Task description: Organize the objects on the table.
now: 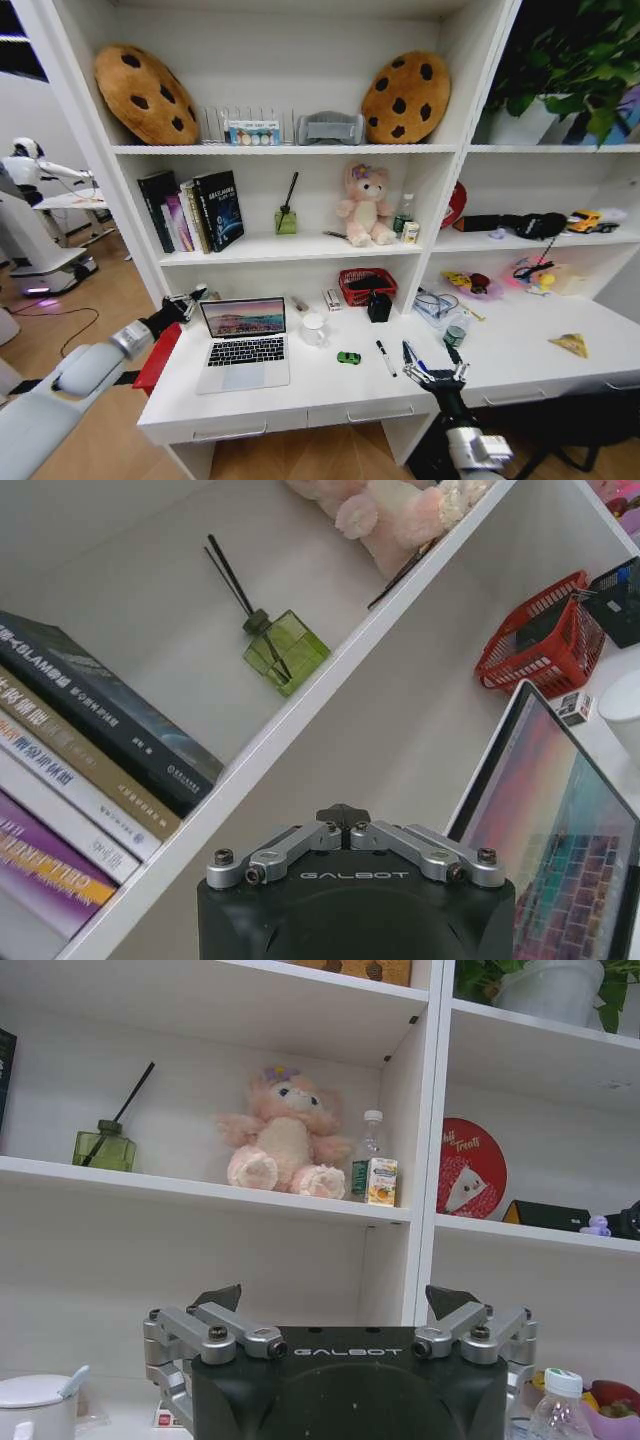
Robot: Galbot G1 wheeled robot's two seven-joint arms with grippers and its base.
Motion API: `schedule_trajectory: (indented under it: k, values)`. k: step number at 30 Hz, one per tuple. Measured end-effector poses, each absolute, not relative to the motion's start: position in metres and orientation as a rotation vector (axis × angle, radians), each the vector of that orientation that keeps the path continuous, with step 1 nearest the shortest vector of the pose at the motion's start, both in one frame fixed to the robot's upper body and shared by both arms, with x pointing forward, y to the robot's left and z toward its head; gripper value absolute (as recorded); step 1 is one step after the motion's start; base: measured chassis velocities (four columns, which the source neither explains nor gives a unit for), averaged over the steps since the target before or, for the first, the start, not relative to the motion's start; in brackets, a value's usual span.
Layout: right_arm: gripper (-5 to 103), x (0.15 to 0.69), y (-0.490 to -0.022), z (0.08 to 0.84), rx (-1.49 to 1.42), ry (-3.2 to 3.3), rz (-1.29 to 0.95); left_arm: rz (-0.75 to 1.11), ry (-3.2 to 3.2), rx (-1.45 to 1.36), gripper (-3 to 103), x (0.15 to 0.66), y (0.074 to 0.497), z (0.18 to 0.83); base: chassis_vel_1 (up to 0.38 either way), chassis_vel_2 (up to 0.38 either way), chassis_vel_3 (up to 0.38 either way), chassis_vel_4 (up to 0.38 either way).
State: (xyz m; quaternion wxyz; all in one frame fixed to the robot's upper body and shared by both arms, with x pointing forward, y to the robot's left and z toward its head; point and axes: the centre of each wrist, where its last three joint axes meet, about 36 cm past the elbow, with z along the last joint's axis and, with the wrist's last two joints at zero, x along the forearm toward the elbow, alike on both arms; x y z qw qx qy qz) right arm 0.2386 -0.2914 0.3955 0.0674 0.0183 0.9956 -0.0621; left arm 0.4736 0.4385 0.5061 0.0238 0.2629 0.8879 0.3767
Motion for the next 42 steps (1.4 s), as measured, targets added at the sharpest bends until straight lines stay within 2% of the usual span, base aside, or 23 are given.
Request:
schedule_trajectory:
  k: [11,15,18,25,31,42]
  values:
    - [100,0.234,-0.296,0.391,0.085,3.0,-0.197,1.329,2.58,1.101,0,0.539,0.424,0.514,0.0,0.0,0.0,0.0]
    - [100,0.233,-0.299,0.39,0.107,3.0,-0.201,1.487,2.423,1.194,0,0.574,0.419,0.537,0.0,0.0,0.0,0.0]
    - [100,0.231,-0.302,0.387,0.135,3.004,-0.203,1.705,2.209,1.441,0,0.615,0.417,0.549,0.0,0.0,0.0,0.0]
    - [100,0.23,-0.303,0.385,0.156,3.008,-0.204,1.798,2.041,1.674,0,0.624,0.408,0.556,0.0,0.0,0.0,0.0]
    - [100,0.229,-0.302,0.384,0.175,3.01,-0.191,1.79,1.946,1.767,0,0.619,0.394,0.563,0.0,0.0,0.0,0.0]
    - [100,0.224,-0.297,0.38,0.19,3.022,-0.166,1.778,1.852,1.924,0,0.551,0.383,0.557,0.0,0.0,0.0,0.0]
